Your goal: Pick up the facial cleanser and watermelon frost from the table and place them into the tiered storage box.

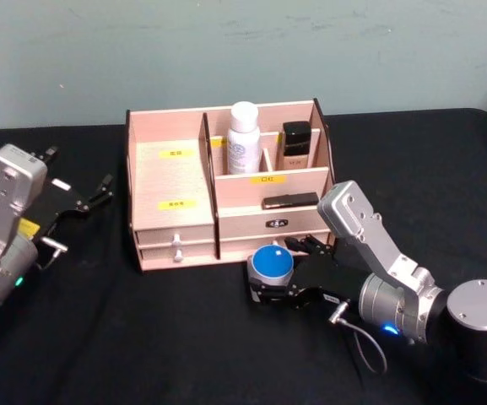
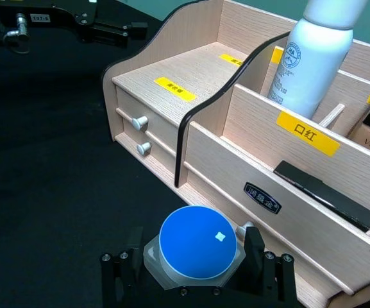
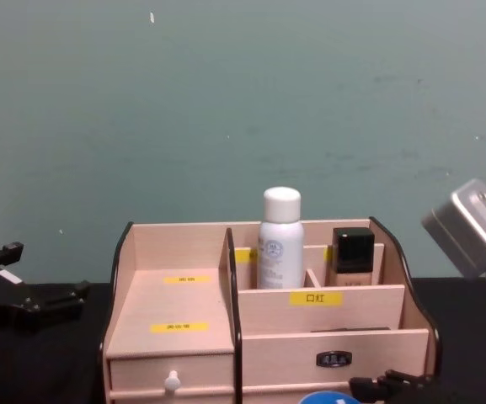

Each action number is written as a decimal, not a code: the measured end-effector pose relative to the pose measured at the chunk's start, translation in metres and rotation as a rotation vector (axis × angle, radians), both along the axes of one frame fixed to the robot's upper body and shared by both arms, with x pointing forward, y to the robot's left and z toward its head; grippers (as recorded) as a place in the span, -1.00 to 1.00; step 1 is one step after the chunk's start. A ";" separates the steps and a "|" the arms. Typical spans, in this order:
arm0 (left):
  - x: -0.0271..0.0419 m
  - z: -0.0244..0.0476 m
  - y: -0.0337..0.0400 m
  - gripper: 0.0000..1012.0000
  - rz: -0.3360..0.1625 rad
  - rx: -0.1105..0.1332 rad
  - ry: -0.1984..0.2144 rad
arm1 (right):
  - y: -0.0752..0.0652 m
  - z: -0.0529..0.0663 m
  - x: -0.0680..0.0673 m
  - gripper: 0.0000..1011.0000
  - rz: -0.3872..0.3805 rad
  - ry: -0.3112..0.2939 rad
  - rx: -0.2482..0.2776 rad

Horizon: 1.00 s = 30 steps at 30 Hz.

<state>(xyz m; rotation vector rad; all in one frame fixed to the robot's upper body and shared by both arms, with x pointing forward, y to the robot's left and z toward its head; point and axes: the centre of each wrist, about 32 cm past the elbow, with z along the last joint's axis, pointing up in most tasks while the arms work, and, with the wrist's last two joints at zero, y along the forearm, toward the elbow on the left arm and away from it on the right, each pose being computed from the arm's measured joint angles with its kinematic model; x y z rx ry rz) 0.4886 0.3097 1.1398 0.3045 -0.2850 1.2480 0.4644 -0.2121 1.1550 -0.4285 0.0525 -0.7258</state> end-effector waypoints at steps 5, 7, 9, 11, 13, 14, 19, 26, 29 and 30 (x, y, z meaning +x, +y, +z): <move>0.0000 0.0000 0.0000 0.99 0.000 0.000 0.000 | 0.000 0.000 0.000 0.98 0.000 0.000 0.000; 0.0000 0.0000 0.0000 1.00 0.000 0.000 0.000 | 0.000 0.000 0.000 0.98 0.000 0.000 0.000; 0.0000 0.0000 0.0000 1.00 0.000 0.000 0.000 | 0.000 0.000 0.000 0.98 0.000 0.000 0.000; 0.0000 0.0000 0.0000 1.00 0.000 0.000 0.000 | 0.000 0.000 0.000 0.98 0.000 0.000 0.000; 0.0000 0.0000 0.0000 1.00 0.000 0.000 0.000 | 0.000 0.000 0.000 0.98 -0.001 0.001 0.002; 0.0000 0.0000 0.0000 1.00 0.000 0.000 0.000 | 0.000 0.000 0.000 0.98 -0.002 0.001 0.002; 0.0000 0.0000 0.0000 1.00 0.000 0.000 0.000 | 0.000 -0.001 -0.001 0.98 -0.005 0.004 0.001; 0.0000 0.0000 0.0000 1.00 0.000 0.000 0.000 | 0.000 -0.001 0.000 0.98 -0.005 0.004 0.001; 0.0000 0.0000 0.0000 1.00 0.000 0.000 0.000 | 0.000 -0.001 0.000 0.98 -0.005 0.004 0.001; 0.0000 0.0000 0.0000 1.00 0.000 0.000 0.000 | 0.000 -0.001 0.000 0.98 -0.005 0.004 0.001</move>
